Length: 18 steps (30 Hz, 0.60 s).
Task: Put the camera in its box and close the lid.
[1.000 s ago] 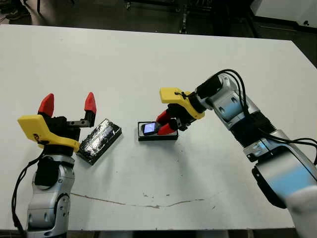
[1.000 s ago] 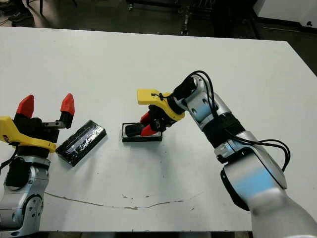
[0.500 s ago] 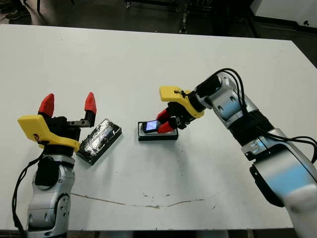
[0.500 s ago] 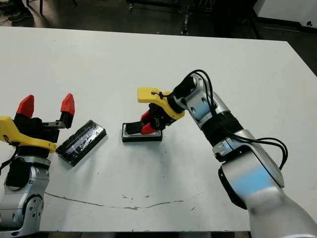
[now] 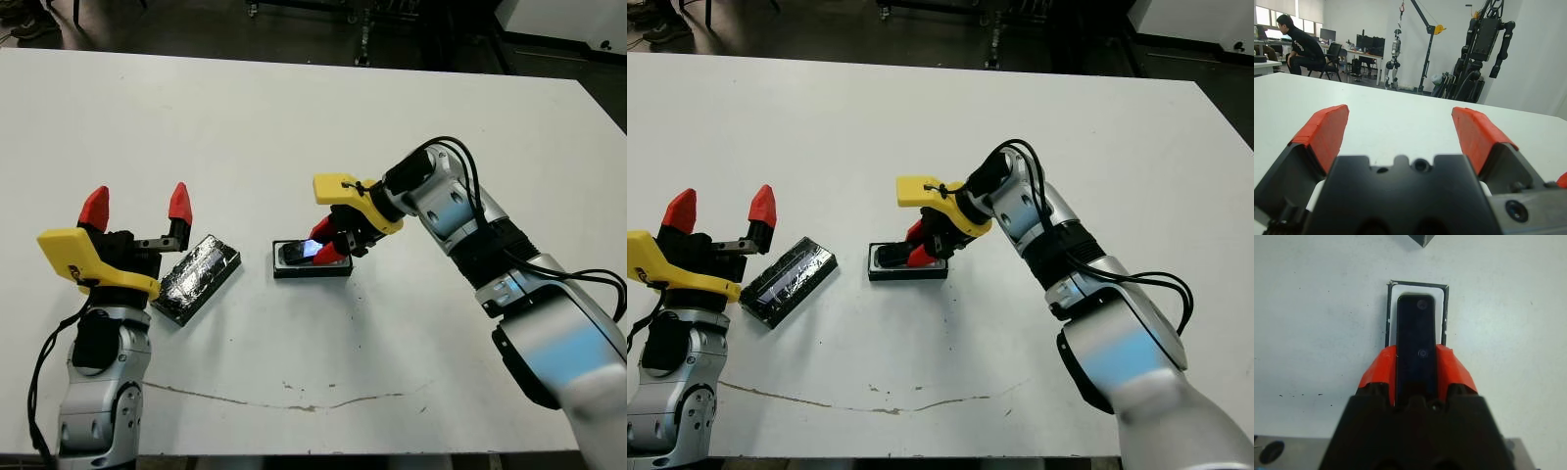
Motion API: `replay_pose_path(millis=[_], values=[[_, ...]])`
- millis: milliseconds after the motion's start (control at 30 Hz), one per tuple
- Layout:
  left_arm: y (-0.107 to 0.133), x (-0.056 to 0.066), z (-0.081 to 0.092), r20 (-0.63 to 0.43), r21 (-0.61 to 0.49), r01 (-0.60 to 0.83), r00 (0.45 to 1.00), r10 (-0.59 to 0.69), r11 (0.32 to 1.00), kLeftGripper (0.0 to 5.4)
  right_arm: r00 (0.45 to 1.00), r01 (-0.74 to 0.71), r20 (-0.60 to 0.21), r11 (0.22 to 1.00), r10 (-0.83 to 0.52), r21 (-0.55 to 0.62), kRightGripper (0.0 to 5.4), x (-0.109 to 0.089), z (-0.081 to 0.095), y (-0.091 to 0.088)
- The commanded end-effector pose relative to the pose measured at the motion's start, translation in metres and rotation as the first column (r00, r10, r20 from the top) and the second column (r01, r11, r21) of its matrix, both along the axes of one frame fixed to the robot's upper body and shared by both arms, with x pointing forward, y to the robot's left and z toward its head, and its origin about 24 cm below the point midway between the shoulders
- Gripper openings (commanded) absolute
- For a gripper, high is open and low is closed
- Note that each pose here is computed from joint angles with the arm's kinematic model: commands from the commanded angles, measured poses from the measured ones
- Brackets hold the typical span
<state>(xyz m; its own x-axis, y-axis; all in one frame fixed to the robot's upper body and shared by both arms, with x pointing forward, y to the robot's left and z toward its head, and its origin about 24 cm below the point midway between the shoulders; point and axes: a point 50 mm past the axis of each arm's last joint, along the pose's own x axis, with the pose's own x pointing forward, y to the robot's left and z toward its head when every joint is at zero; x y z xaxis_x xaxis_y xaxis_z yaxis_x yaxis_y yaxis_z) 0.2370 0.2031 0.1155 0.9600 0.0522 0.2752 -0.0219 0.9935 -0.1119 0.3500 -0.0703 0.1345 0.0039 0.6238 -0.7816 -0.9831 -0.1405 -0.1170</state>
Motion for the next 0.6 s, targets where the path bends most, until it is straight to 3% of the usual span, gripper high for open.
replay_pose_path(millis=[33,600], values=[[0.001,-0.002,-0.003,-0.010,0.007,-0.005,1.000,0.005,1.000,5.40,1.000,-0.006,0.013,1.000,0.006,-0.019,1.66,0.000,0.004,0.002],[0.000,-0.003,-0.006,-0.011,0.005,-0.011,1.000,0.011,1.000,5.40,0.998,-0.049,0.024,0.998,0.051,-0.044,1.66,-0.004,0.002,0.017]])
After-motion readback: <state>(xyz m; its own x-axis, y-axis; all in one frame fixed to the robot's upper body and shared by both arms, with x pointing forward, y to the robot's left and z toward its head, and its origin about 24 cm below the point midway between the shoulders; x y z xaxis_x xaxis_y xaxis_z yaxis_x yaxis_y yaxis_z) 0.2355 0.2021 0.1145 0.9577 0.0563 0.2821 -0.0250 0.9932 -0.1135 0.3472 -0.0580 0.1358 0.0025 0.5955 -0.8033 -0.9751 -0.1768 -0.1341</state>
